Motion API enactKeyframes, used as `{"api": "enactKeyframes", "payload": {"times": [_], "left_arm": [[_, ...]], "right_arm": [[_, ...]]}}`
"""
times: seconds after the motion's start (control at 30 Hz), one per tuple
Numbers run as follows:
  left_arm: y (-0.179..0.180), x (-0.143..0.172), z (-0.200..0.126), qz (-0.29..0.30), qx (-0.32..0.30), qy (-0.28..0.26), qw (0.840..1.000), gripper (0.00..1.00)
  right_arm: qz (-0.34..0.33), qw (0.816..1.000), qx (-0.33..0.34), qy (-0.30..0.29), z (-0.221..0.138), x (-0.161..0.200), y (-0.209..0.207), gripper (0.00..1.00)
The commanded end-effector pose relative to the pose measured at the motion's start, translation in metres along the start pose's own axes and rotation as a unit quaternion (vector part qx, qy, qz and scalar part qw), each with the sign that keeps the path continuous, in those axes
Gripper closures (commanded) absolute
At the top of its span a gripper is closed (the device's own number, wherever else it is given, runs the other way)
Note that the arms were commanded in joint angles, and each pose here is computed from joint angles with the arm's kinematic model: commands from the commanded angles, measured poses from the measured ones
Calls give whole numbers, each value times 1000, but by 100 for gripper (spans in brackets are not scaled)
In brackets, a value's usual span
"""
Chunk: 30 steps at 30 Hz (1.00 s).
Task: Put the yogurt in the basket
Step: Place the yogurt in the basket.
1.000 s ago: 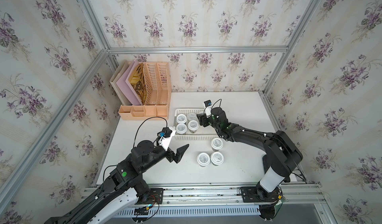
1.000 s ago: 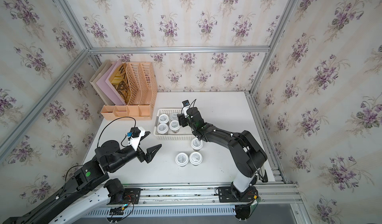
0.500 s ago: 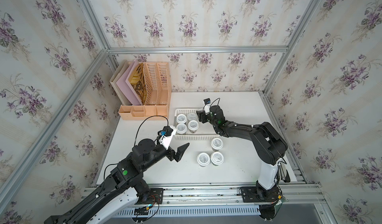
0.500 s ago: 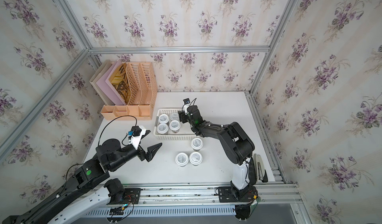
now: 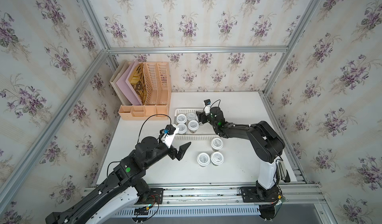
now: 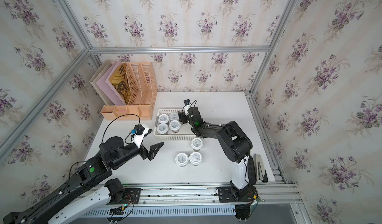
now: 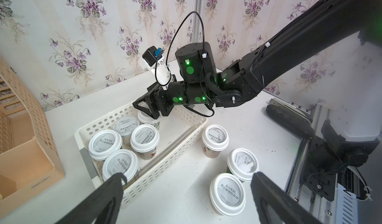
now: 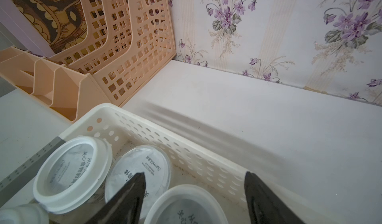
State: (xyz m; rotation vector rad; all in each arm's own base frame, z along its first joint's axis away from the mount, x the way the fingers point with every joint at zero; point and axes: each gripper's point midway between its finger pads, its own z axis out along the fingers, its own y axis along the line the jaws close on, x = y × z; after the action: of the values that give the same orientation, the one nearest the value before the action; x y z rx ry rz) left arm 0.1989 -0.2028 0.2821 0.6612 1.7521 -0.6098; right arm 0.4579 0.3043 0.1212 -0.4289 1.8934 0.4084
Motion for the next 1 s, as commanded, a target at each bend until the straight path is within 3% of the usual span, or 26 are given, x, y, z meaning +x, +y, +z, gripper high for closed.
{"api": "enactKeyframes", "payload": {"times": [0.0, 0.33, 0.57, 0.83, 0.97], "left_arm": [[-1, -7, 0, 4, 3, -15, 1000, 1], [-2, -7, 2, 3, 6, -16, 1000, 1], [1, -5, 3, -7, -3, -11, 1000, 0], [19, 31, 11, -24, -57, 84, 995, 3], [11, 42, 14, -29, -37, 129, 990, 8]], "right_arm": [[-1, 1000, -2, -16, 0, -6, 1, 19], [6, 1000, 2, -28, -49, -50, -1, 18], [36, 997, -29, 56, -98, -45, 9, 25], [75, 990, -60, 105, -150, -33, 19, 37], [88, 987, -73, 110, -174, -32, 22, 40]]}}
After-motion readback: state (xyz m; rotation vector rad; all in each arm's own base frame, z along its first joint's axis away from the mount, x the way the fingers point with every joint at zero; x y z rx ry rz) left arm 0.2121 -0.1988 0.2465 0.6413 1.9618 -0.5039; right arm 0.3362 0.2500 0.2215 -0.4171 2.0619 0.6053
